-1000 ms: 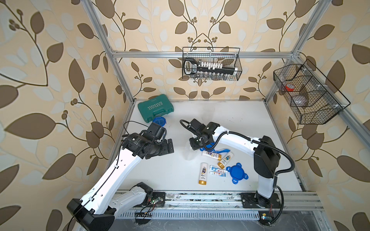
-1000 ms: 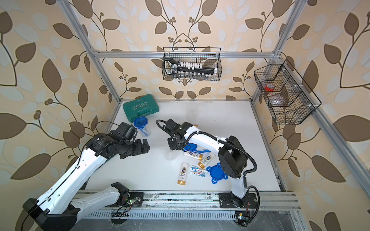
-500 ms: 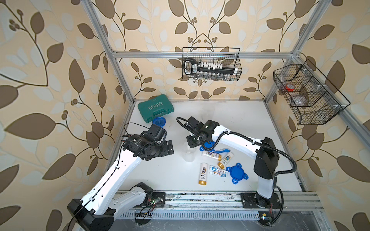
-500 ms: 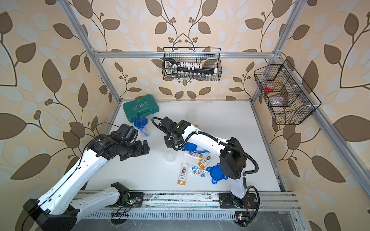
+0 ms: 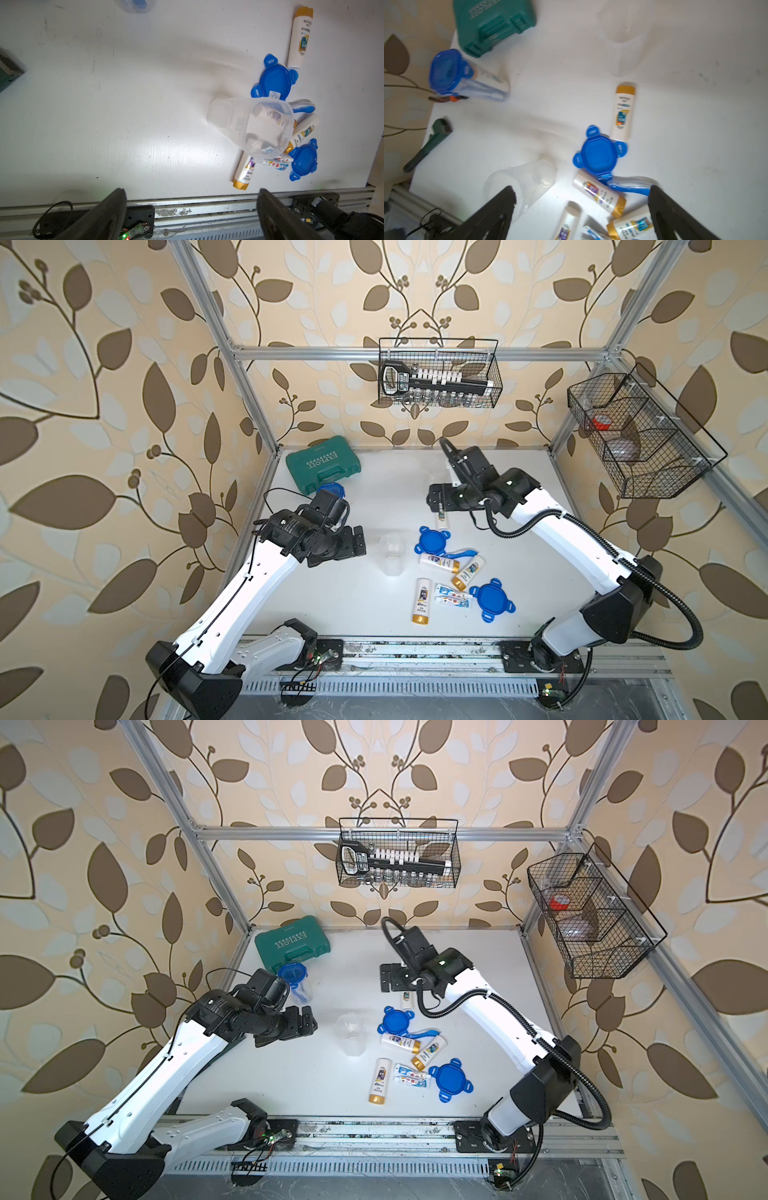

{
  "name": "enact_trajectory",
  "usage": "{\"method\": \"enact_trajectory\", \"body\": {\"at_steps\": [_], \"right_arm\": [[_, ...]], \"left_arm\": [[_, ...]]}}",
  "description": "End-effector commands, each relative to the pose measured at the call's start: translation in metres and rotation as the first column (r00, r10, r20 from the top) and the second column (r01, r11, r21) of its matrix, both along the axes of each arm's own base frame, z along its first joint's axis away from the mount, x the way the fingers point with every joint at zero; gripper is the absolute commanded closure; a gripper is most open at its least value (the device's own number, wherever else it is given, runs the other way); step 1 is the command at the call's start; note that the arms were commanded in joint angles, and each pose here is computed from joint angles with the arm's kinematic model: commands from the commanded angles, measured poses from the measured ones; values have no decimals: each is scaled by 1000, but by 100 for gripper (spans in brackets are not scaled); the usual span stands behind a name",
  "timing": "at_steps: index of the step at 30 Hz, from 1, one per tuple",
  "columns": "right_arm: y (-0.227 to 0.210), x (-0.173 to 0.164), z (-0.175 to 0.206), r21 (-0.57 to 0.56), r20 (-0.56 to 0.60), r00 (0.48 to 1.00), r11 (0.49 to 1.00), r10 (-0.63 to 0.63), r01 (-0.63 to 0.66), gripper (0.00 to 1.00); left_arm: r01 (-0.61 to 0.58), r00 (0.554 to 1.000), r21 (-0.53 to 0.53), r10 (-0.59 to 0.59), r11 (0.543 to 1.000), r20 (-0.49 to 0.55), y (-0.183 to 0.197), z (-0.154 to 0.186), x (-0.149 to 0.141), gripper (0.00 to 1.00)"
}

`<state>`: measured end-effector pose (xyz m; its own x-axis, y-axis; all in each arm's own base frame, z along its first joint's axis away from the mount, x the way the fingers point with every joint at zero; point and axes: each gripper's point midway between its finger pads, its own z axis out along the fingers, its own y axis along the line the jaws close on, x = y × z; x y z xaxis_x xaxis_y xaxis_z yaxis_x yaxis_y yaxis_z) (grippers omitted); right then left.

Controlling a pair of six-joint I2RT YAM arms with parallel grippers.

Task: Pack away toiletry kits
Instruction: Place the container at the center of the board, then pick up the toiletry item from the center of the board.

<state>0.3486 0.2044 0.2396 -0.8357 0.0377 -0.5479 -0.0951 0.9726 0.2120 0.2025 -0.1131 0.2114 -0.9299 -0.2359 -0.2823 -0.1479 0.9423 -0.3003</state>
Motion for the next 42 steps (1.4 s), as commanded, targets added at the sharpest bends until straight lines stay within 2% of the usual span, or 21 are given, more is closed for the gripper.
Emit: {"method": "enact_trajectory", "body": {"at_steps": [1, 5, 11, 18, 22, 26, 29, 42], "right_arm": [[-23, 19, -54, -87, -86, 996, 996, -28, 21, 0], [-33, 44, -98, -119, -137, 989, 992, -60, 43, 0], [-18, 70, -154, -140, -215, 975, 990, -62, 32, 0], [-15, 87, -191, -187, -250, 963, 981, -101, 54, 8], [-18, 84, -210, -212, -276, 955, 976, -106, 47, 15], [-20, 75, -225, -222, -307, 946, 974, -103, 35, 28], [-21, 70, -231, -223, -319, 943, 975, -93, 20, 33], [-32, 41, -255, -228, -354, 931, 974, -89, 7, 59]], "left_arm": [[29, 999, -51, -28, 998, 27, -9, 16, 5, 1], [27, 999, -101, -23, 994, 44, -18, 27, 10, 1], [23, 998, -160, -14, 987, 57, -28, 34, 15, 1], [18, 998, -156, -9, 988, 60, -28, 36, 17, 1], [18, 997, -140, -7, 990, 75, -25, 38, 20, 1], [24, 996, -93, -16, 995, 86, -20, 40, 24, 1], [31, 995, -62, -24, 998, 99, -18, 43, 29, 1], [34, 994, -39, -30, 999, 103, -18, 43, 38, 1]]}}
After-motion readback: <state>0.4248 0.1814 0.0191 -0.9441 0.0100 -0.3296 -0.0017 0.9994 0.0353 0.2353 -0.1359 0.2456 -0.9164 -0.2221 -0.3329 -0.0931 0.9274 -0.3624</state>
